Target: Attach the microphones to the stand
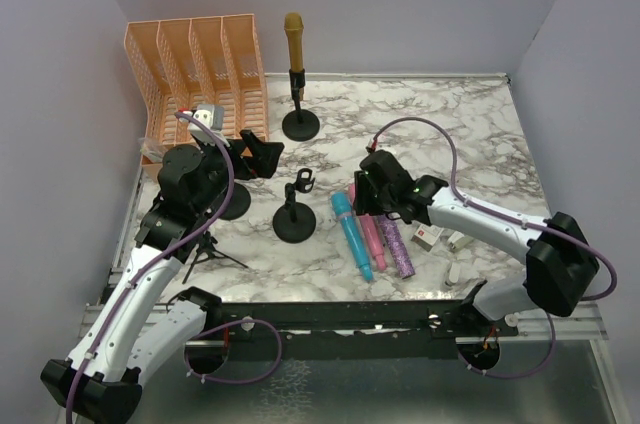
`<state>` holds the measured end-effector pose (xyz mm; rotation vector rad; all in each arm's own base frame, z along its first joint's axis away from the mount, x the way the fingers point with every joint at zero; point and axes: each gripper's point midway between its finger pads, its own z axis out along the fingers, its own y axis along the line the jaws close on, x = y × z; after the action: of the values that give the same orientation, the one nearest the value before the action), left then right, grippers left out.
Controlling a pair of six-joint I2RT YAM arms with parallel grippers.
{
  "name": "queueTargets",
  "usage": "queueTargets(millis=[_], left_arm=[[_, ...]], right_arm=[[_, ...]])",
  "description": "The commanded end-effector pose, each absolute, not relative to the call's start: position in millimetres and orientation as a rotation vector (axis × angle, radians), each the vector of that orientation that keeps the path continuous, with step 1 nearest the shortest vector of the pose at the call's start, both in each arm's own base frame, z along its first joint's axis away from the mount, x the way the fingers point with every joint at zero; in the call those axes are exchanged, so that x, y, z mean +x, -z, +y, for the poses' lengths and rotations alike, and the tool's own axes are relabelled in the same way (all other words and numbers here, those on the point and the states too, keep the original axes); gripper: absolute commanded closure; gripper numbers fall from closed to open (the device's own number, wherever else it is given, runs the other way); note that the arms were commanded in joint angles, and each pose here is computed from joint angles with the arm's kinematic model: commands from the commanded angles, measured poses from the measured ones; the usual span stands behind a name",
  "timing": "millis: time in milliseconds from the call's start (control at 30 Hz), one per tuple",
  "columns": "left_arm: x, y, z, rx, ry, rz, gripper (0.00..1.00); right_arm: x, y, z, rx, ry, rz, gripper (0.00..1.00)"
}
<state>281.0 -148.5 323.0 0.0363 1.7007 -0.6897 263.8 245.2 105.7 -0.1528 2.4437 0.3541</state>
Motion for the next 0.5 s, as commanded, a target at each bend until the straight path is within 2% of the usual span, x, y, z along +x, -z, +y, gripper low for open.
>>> queueTargets(millis=[0, 133, 333, 467], left_arm=[[277.8, -324.6, -154.1, 0.052, 0.730, 1.686, 0.01], [279.2, -322.5, -154.5, 0.047, 0.731, 1.690, 0.01], [281.1, -327.9, -155.4, 0.040, 0.742, 1.669, 0.01], [282.3, -326.4, -156.5, 0.045, 0.742, 1.675, 0.01]], right_arm=[[244.7, -87.9, 261.7, -0.342, -0.390, 2.515, 0.50], [237.6, -81.1, 283.0, -0.386, -0.380, 2.535, 0.51], [248.3, -57.2, 272.6, -0.253, -0.186, 2.581, 0.52], [243.1, -46.6, 278.5, -0.338, -0.157, 2.618, 0.54]])
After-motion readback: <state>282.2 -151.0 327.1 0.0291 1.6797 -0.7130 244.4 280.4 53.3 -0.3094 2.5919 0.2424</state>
